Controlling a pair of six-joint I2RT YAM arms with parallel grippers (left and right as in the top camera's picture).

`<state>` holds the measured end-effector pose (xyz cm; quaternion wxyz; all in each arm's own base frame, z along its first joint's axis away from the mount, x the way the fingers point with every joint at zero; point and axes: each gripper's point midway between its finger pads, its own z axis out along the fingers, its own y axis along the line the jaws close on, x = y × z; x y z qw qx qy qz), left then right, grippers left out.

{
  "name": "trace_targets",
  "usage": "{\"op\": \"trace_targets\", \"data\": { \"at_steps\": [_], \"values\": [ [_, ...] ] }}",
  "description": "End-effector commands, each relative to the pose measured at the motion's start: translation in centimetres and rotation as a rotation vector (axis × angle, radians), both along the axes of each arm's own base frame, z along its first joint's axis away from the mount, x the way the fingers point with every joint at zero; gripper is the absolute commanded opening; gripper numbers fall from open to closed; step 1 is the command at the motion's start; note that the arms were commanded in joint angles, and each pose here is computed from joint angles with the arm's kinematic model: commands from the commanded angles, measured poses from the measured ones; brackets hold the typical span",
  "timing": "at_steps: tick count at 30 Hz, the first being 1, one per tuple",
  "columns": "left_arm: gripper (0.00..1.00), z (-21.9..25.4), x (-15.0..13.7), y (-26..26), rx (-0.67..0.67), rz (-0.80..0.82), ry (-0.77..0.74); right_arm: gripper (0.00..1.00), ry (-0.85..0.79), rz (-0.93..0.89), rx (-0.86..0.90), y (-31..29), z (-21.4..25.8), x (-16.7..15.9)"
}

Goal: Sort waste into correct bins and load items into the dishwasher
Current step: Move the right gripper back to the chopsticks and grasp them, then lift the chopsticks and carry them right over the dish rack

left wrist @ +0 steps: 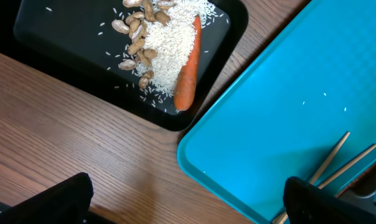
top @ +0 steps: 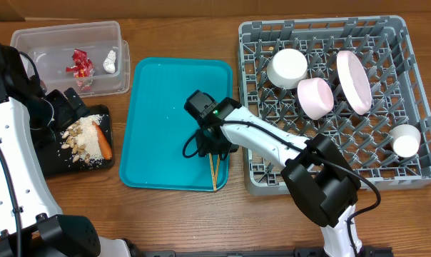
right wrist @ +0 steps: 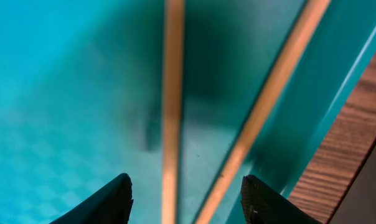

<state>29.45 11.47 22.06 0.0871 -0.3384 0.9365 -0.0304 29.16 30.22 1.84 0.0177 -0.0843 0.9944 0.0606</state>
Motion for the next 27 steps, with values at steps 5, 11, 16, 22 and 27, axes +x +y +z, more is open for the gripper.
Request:
{"op": "trace_targets", "data": {
  "at_steps": [5, 11, 16, 22, 27],
  "values": [
    [1.00, 0.0, 0.1, -0.1, -0.007, 0.003, -0.004, 0.58, 0.023, -0.003, -0.027, -0.6, -1.6, -1.3],
    [1.00, 0.0, 0.1, -0.1, -0.007, 0.002, -0.004, 0.32, 0.029, -0.020, -0.030, -0.4, -1.7, -1.7],
    [1.00, 0.0, 0.1, -0.1, -0.007, 0.002, -0.003, 0.15, 0.033, -0.044, -0.033, -0.4, -1.7, -1.7],
    [1.00, 0.0, 0.1, -0.1, -0.007, 0.002, -0.004, 0.04, 0.045, -0.044, -0.046, -0.8, -1.6, -2.0],
    [1.00, 0.0, 0.1, -0.1, -0.007, 0.002, -0.004, 0.04, 0.025, -0.048, -0.034, -0.9, -0.3, -1.8]
  ]
}}
